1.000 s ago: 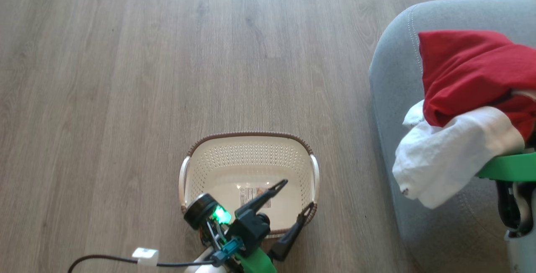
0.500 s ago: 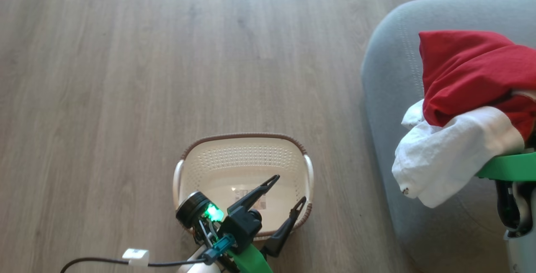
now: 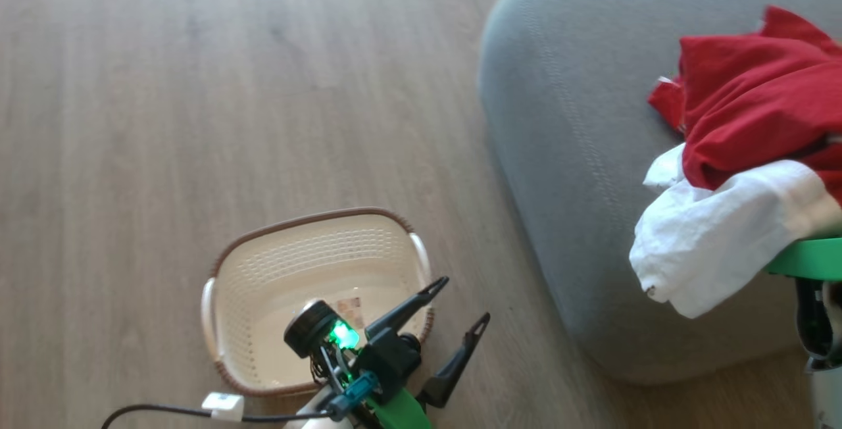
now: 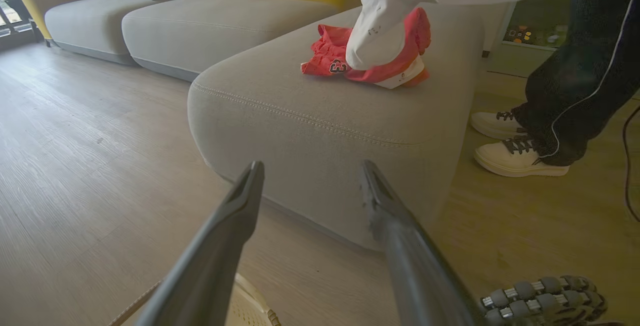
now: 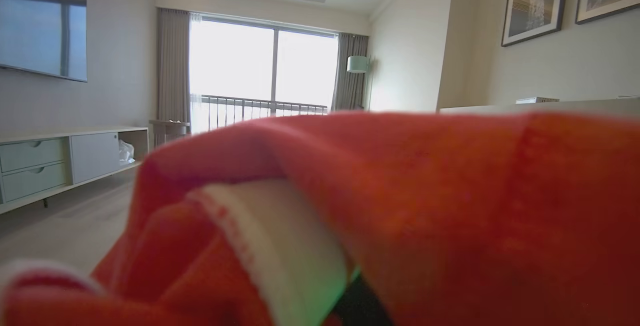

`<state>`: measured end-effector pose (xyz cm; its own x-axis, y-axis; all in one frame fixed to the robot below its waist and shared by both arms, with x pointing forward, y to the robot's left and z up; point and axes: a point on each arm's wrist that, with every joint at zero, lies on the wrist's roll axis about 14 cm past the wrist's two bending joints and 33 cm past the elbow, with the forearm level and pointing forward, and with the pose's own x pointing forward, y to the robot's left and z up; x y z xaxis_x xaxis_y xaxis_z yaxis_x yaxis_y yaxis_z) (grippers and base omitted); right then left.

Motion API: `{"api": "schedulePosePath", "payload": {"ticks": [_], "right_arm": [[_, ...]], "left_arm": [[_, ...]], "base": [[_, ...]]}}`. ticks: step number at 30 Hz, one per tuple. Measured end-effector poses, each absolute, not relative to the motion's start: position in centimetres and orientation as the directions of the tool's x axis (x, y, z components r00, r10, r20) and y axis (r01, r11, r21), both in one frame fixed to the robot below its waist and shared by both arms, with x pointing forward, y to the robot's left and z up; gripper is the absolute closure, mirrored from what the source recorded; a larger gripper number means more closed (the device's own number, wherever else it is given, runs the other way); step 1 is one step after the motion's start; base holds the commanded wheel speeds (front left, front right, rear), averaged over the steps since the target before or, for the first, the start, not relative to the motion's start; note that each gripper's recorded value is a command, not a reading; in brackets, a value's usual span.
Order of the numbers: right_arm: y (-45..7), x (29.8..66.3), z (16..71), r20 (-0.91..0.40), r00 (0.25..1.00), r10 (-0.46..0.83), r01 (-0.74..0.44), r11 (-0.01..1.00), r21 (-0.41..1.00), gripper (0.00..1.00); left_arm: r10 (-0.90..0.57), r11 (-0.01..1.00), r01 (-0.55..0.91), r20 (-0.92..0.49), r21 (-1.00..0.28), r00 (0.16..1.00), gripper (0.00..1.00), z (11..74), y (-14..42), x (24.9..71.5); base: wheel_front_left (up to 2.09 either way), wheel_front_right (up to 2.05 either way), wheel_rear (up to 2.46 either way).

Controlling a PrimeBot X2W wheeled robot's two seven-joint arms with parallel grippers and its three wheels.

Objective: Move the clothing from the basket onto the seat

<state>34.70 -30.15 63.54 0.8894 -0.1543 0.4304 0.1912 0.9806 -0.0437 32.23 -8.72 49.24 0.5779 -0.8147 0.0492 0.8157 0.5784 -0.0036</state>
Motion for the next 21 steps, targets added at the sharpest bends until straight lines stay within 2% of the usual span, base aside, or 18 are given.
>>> {"api": "schedulePosePath", "payload": {"ticks": [10, 18, 21], "right_arm": [[-34.8, 29.8, 63.8, 0.428, 0.85, -0.306, 0.362, 0.931, -0.055, 1.0], [-38.1, 24.5, 64.3, 0.439, 0.787, -0.434, 0.502, 0.864, -0.046, 1.0], [-39.1, 22.6, 63.7, 0.424, 0.766, -0.483, 0.549, 0.835, -0.04, 1.0]], "left_arm": [[-0.904, 0.423, 0.906, 0.058, -0.028, 0.424, 0.0, 49.0, -13.2, 30.0], [-0.957, 0.282, 0.959, 0.072, -0.009, 0.282, 0.0, 49.5, -16.4, 27.1], [-0.962, 0.262, 0.965, 0.076, -0.007, 0.261, 0.0, 49.6, -16.9, 26.7]], "base": [[0.0, 0.0, 0.0], [0.0, 0.0, 0.0], [0.0, 0.0, 0.0]]}}
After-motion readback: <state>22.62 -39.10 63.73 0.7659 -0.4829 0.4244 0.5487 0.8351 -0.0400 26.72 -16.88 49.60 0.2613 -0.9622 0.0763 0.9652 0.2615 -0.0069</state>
